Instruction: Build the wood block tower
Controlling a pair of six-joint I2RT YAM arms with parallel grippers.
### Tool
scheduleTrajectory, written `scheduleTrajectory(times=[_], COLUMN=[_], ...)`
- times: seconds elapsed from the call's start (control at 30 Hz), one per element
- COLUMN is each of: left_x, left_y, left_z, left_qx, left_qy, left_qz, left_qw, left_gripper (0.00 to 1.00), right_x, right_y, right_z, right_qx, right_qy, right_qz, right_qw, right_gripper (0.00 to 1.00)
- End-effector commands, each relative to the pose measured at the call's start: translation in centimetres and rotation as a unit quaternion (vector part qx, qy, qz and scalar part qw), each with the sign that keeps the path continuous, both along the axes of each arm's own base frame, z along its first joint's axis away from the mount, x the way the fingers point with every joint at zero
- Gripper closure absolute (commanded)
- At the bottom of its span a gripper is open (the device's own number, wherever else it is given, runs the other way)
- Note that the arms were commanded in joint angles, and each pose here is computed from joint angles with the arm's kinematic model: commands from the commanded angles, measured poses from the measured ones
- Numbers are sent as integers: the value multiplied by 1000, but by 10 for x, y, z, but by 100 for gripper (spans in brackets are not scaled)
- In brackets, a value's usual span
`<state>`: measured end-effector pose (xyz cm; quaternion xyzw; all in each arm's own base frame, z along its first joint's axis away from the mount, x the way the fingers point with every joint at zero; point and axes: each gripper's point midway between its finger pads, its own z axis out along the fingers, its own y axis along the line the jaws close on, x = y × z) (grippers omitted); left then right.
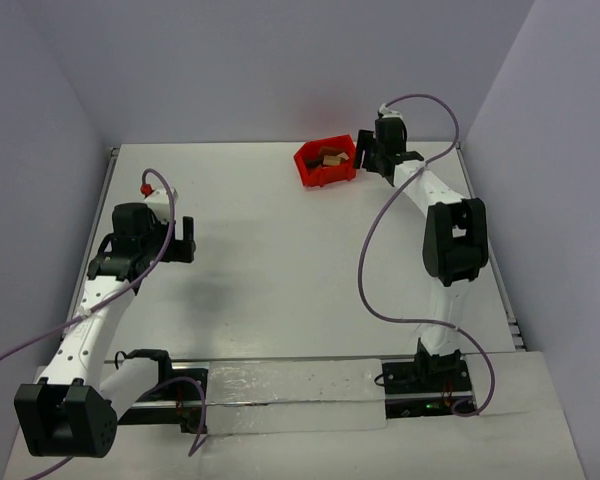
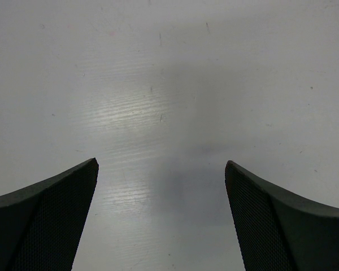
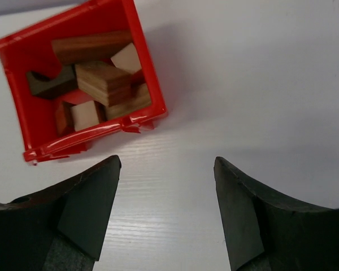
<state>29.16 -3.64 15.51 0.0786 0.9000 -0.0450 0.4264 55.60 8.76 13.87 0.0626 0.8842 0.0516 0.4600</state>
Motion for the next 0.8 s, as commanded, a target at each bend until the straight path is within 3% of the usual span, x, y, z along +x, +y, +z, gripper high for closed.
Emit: scheduleTrajectory(times=[0.0, 0.43, 0.77], left_x=[5, 5, 5], left_y=[1, -1, 0], left_z=[17, 12, 13], left_qx=[-3, -4, -3], left_qy=[-29, -22, -24], left_qz=[9, 4, 9], left_qw=[1000, 1000, 1000], left_gripper=[1, 1, 1], right_x=[42, 96, 111], right_y=[7, 18, 23], right_z=[28, 18, -10], right_qx=[14, 0, -19], right_qy=[-64, -88, -49], right_qz=[-12, 23, 50], right_qw=[998, 996, 997], right_gripper=[25, 26, 38])
